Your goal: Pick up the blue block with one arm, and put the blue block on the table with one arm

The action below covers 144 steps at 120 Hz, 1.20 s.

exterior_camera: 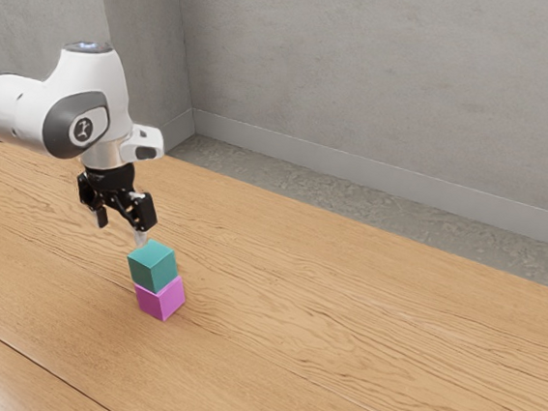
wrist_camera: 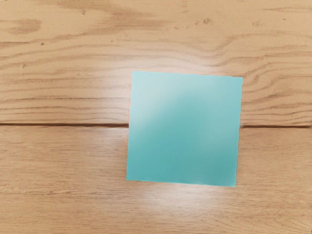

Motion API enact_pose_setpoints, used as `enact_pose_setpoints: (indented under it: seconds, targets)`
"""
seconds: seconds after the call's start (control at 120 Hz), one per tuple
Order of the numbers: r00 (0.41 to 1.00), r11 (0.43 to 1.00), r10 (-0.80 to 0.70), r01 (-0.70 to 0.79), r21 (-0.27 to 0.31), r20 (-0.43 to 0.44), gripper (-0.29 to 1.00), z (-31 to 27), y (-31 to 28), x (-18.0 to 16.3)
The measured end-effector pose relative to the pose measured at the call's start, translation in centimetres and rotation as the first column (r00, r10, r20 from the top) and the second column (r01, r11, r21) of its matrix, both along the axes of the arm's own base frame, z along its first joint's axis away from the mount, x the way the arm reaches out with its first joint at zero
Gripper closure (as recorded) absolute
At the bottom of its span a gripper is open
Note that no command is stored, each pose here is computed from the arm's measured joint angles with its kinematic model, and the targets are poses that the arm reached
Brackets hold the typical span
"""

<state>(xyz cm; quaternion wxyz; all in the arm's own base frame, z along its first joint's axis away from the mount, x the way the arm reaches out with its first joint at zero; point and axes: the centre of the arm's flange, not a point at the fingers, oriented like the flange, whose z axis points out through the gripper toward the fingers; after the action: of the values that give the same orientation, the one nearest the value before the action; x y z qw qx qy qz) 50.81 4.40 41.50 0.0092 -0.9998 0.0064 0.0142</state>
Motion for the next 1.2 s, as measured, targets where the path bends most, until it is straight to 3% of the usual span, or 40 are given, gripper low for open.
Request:
enact_pose_setpoints:
  seconds: [0.75, 1.2]
  targets:
    - [0.988, 0.988, -0.153, 0.153, -0.027, -0.003, 0.00, -4.5, -3.0, 2.1]
    - [0.993, 0.992, -0.118, 0.117, -0.039, -0.021, 0.00, -6.3, -0.1, 2.2]
